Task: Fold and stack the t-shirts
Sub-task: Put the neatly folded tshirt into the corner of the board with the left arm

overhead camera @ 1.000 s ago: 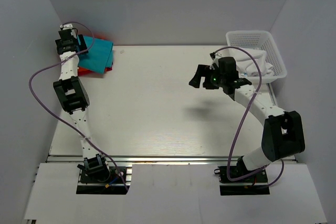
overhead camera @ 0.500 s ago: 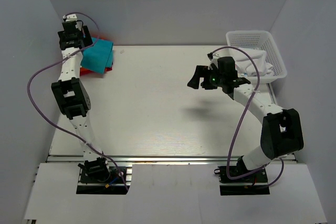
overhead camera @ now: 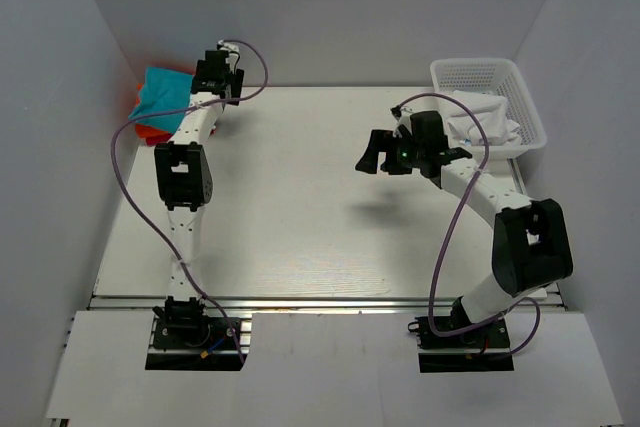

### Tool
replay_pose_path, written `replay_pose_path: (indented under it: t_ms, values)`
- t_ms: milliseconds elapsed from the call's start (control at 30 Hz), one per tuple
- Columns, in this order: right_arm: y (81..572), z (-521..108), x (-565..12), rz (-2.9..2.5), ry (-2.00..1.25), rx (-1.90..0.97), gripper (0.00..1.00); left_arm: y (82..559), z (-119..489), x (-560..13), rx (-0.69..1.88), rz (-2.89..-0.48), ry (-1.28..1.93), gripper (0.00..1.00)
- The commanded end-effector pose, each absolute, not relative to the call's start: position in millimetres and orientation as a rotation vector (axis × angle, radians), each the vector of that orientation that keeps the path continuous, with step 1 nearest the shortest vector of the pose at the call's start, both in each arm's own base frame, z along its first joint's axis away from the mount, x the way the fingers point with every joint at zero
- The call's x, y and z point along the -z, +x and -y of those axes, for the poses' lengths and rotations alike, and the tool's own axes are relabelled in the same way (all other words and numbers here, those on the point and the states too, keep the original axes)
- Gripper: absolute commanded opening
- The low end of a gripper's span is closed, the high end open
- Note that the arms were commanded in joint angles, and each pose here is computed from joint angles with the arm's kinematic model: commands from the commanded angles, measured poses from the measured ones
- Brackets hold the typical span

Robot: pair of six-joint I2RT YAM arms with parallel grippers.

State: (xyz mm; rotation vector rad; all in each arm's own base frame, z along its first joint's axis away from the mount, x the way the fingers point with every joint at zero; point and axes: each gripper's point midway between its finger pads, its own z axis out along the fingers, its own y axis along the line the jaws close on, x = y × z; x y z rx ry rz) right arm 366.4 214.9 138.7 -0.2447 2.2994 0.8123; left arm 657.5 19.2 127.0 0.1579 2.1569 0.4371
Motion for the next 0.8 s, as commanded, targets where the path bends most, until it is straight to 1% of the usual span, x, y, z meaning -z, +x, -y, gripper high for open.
replay_pose_path:
  t_ms: [0,67,133,167,233,267,333,367,433,467,533,567,667,700,767]
  values:
    - [373,-215,-143,-2.287,-0.267,-0.804,0.9,663,-55,-142,-0.592,-2.113,0.098,0.86]
    - [374,-216,-139,-2.301,-0.268,-0.803,0.9,665,-59,-138,-0.625,-2.11,0.09,0.84]
    - [375,-216,-135,-2.316,-0.262,-0.805,0.9,666,-58,-126,-0.655,-2.118,0.085,0.81]
    - [375,-216,-134,-2.318,-0.262,-0.806,0.9,668,-61,-131,-0.671,-2.096,0.065,0.77]
    - [376,-217,-133,-2.326,-0.26,-0.812,0.9,666,-65,-125,-0.705,-2.106,0.062,0.76]
    - [375,-218,-131,-2.334,-0.262,-0.82,0.9,668,-65,-121,-0.705,-2.104,0.061,0.71]
    - [375,-220,-132,-2.333,-0.268,-0.833,0.9,666,-65,-114,-0.702,-2.117,0.058,0.65]
    - [376,-221,-131,-2.337,-0.266,-0.838,0.9,667,-66,-125,-0.708,-2.086,0.038,0.59]
    - [377,-221,-130,-2.337,-0.263,-0.842,0.9,667,-67,-130,-0.708,-2.068,0.014,0.51]
    - [378,-222,-130,-2.34,-0.265,-0.849,0.9,670,-69,-143,-0.712,-2.03,-0.008,0.49]
    - [377,-223,-127,-2.347,-0.269,-0.852,0.9,670,-69,-140,-0.712,-2.03,-0.008,0.49]
    - [377,-224,-127,-2.351,-0.264,-0.855,0.9,673,-67,-147,-0.697,-2.015,-0.007,0.46]
    - [377,-223,-129,-2.347,-0.269,-0.852,0.9,675,-69,-143,-0.705,-2.009,-0.041,0.17]
    - [377,-224,-129,-2.344,-0.273,-0.852,0.9,676,-71,-147,-0.713,-1.99,-0.057,0.0]
    - [378,-224,-130,-2.344,-0.273,-0.85,0.9,676,-78,-160,-0.703,-1.95,-0.129,0.0]
